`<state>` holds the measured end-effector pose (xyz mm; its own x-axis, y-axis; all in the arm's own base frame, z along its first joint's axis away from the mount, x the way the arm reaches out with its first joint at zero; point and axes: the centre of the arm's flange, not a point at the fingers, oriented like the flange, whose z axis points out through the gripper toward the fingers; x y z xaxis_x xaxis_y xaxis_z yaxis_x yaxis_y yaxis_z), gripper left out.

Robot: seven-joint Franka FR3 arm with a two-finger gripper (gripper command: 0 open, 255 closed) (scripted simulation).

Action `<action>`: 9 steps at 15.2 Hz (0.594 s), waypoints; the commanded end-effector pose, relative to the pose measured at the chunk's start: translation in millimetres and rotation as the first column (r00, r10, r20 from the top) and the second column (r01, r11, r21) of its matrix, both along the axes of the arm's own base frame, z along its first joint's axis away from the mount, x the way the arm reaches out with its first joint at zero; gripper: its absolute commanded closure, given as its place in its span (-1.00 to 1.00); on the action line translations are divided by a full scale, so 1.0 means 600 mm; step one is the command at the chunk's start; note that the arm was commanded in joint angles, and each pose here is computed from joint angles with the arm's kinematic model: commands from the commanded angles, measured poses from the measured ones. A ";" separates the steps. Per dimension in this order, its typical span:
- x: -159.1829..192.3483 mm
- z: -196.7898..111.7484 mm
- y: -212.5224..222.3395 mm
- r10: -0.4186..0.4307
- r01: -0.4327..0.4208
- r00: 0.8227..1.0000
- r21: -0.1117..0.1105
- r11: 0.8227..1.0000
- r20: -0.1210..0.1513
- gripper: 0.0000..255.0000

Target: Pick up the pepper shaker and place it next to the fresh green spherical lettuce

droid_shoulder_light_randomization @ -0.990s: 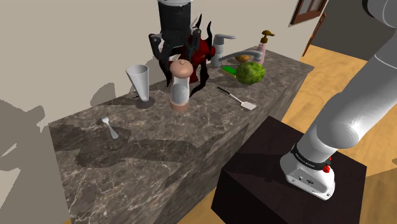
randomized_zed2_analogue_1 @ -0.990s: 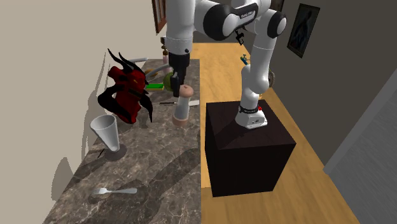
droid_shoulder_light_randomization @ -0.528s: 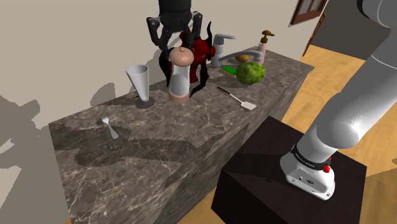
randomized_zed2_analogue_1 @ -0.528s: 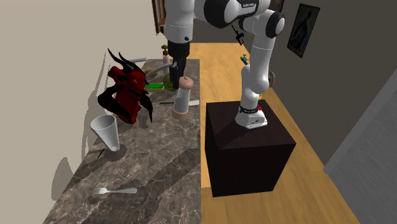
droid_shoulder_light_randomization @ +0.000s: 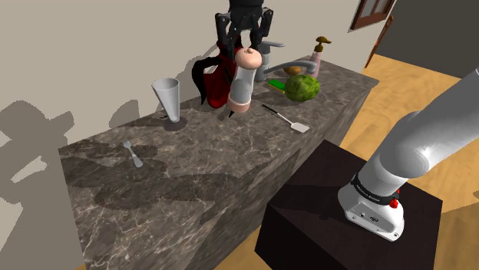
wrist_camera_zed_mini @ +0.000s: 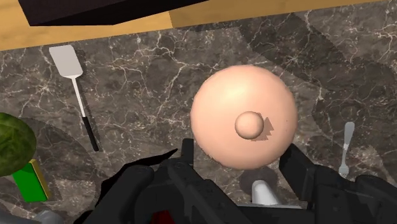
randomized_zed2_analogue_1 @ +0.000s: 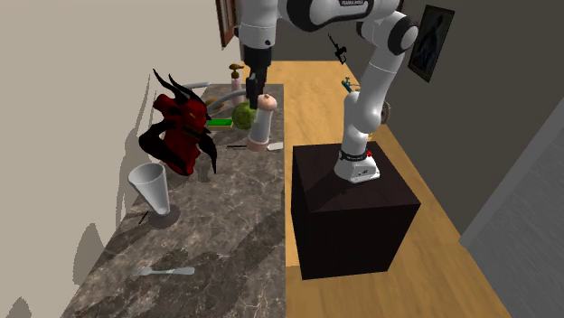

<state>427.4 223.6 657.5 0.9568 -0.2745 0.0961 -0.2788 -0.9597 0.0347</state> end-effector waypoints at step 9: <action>-0.032 -0.001 -0.220 0.001 -0.001 1.000 0.001 1.000 0.000 1.00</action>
<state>411.4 105.3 656.1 0.9565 -0.2755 0.0959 -0.2798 -0.9595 0.0340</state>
